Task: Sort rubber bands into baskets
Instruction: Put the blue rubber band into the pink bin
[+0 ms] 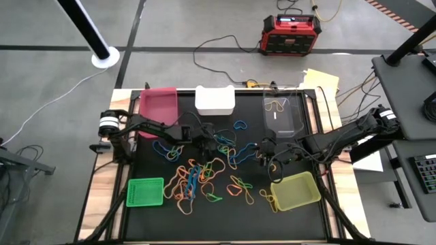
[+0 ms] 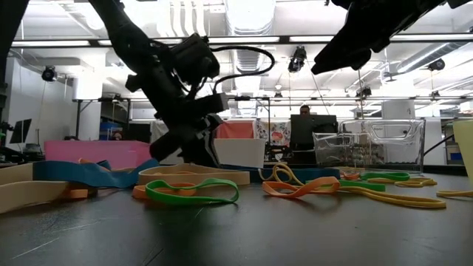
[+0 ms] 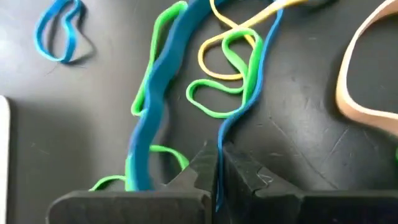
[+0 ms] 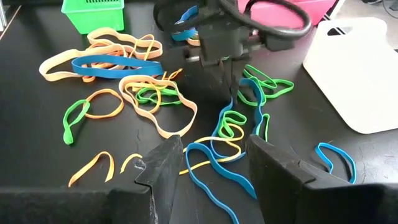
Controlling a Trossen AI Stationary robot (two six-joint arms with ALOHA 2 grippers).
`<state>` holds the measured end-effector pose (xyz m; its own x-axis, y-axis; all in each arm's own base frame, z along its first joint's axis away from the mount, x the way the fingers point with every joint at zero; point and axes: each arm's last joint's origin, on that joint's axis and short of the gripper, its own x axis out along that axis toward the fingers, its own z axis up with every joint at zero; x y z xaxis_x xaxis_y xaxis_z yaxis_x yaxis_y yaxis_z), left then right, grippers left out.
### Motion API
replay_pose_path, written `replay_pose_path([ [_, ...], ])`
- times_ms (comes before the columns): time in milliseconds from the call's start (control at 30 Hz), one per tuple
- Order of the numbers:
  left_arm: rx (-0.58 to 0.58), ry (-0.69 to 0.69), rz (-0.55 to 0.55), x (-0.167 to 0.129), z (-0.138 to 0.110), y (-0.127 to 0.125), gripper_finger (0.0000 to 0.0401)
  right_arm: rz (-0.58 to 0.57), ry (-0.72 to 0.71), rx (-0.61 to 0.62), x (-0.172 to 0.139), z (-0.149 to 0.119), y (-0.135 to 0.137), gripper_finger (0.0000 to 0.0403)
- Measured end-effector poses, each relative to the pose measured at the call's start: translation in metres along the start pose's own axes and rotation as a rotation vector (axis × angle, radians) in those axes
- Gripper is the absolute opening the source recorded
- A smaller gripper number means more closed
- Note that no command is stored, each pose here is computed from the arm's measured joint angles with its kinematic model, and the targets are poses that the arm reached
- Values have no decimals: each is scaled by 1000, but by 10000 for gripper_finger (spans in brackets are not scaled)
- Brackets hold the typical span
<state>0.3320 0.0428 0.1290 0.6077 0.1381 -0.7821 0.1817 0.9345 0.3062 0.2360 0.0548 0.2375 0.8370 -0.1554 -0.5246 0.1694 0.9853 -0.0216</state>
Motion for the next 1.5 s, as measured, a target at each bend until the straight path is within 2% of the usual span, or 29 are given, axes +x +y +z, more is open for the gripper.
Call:
replay_pose_path([
  [133, -32, -78, 3, -25, 12, 5, 0, 0, 1, 0, 0, 0, 0, 173],
  [267, -54, -170, 42, -62, 23, 13, 0, -1, 1, 0, 0, 0, 0, 173],
  [467, -106, -225, 172, -121, 26, 22, 0, -8, -1, 0, 0, 0, 0, 173],
  [600, -170, -192, 314, -156, 19, 26, 0, -9, 0, -1, 0, -1, 0, 173],
  [833, -277, -26, 562, -202, -9, 25, 0, -10, 2, -3, 0, -1, -1, 173],
  [1100, -391, 163, 778, -225, -38, 26, 0, -44, -5, -4, 1, -2, -2, 173],
  [1367, -641, 327, 891, -220, -68, 54, 0, -51, -6, -4, 1, -2, -2, 173],
  [1500, -759, 403, 863, -212, -85, 74, 0, -65, -9, -5, 1, -2, -2, 173],
])
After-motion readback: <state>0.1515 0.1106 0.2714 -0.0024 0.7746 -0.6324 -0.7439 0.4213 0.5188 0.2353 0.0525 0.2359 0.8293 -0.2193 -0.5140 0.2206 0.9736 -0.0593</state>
